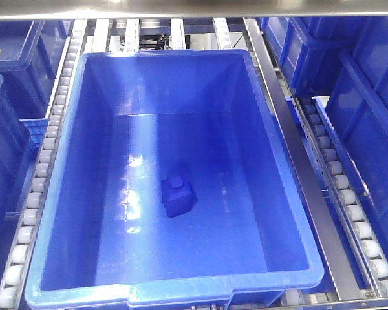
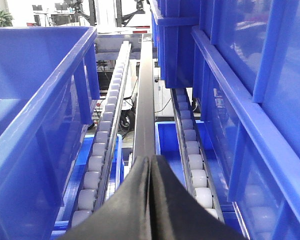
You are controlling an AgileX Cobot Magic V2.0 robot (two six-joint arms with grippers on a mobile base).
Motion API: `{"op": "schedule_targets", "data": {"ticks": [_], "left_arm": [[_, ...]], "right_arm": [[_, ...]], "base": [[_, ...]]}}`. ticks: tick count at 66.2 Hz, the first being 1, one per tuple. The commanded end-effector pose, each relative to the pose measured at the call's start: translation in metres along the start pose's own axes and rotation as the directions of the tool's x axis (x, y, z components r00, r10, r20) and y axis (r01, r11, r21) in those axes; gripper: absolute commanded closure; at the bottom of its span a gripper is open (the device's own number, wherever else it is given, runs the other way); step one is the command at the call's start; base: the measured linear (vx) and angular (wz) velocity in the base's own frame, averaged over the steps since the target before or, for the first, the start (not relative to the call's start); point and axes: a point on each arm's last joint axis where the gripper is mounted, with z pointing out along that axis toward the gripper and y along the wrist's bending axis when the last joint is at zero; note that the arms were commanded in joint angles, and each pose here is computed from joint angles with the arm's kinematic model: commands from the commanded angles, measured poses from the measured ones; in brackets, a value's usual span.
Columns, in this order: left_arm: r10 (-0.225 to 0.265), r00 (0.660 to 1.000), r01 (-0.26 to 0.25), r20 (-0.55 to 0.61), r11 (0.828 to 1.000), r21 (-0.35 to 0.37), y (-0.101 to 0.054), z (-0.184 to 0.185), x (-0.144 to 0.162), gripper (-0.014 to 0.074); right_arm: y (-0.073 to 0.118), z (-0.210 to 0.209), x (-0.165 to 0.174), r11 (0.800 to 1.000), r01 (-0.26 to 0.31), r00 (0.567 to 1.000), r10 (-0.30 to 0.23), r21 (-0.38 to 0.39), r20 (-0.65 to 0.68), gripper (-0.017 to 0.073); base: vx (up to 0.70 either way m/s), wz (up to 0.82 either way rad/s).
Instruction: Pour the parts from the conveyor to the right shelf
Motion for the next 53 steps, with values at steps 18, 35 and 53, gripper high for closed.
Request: {"op": "schedule_targets", "data": {"ticks": [18, 35, 53], "left_arm": [[-0.016, 0.994, 0.015, 0.104, 1.000, 0.012, -0.0008, -0.0028, -0.0136, 0.0600], [-0.016, 0.994, 0.015, 0.104, 1.000, 0.012, -0.0008, -0.0028, -0.0136, 0.0600], [-0.016, 0.994, 0.015, 0.104, 1.000, 0.012, -0.0008, -0.0028, -0.0136, 0.0600]], "right_arm": [[0.0001, -0.0007, -0.0048, 1.000, 0.010, 0.996, -0.009, -0.001, 0.084, 0.0567], [0.0001, -0.0007, -0.0048, 1.000, 0.010, 0.996, -0.009, -0.001, 0.084, 0.0567], [0.0001, -0.0007, -0.0048, 1.000, 0.010, 0.996, -0.009, -0.001, 0.084, 0.0567]], "base": [[0.00, 0.00], [0.00, 0.00], [0.00, 0.00]]}}
